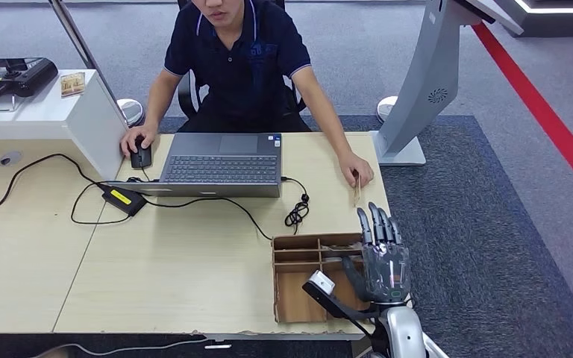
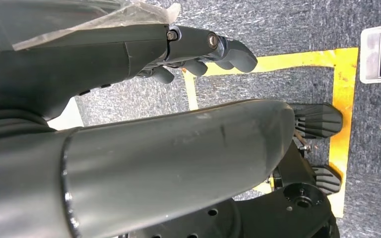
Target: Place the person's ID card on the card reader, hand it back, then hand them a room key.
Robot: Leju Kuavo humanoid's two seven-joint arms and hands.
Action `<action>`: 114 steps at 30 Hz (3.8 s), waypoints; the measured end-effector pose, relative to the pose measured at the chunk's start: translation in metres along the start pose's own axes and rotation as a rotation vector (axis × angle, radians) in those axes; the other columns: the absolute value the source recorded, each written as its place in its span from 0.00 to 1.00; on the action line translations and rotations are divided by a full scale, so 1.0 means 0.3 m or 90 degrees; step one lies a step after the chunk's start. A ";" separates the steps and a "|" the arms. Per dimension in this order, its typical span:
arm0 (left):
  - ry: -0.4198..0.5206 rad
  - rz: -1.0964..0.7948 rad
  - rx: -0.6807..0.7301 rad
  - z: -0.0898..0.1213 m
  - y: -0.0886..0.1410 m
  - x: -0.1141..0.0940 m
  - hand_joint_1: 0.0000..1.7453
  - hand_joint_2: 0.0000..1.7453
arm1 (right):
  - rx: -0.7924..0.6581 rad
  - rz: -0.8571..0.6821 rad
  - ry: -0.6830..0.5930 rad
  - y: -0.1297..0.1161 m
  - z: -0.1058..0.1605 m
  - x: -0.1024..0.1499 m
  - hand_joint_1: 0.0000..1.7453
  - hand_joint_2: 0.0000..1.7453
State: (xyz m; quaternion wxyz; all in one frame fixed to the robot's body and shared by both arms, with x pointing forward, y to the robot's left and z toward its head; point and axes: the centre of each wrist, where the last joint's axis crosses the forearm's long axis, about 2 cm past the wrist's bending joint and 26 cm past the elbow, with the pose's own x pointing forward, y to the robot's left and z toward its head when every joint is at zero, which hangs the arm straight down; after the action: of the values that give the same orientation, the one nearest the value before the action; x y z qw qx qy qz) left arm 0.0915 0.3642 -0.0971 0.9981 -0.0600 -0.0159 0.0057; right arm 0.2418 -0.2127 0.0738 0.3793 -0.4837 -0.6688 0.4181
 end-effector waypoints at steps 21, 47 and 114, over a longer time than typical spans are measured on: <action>0.000 -0.003 0.001 0.000 0.000 0.000 0.00 0.00 | -0.008 0.006 -0.011 -0.014 -0.005 0.009 0.06 1.00; 0.001 -0.006 0.002 0.000 0.000 0.000 0.00 0.00 | -0.034 0.010 -0.018 -0.052 -0.031 0.008 0.16 1.00; 0.000 -0.001 0.004 0.000 0.001 0.000 0.00 0.00 | 0.009 -0.010 -0.002 -0.022 0.026 0.018 0.29 1.00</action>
State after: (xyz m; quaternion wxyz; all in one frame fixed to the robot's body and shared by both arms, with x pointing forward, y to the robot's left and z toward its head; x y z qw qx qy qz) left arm 0.0915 0.3644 -0.0971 0.9982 -0.0572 -0.0158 0.0051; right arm 0.2312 -0.2102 0.0774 0.3847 -0.4753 -0.6703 0.4205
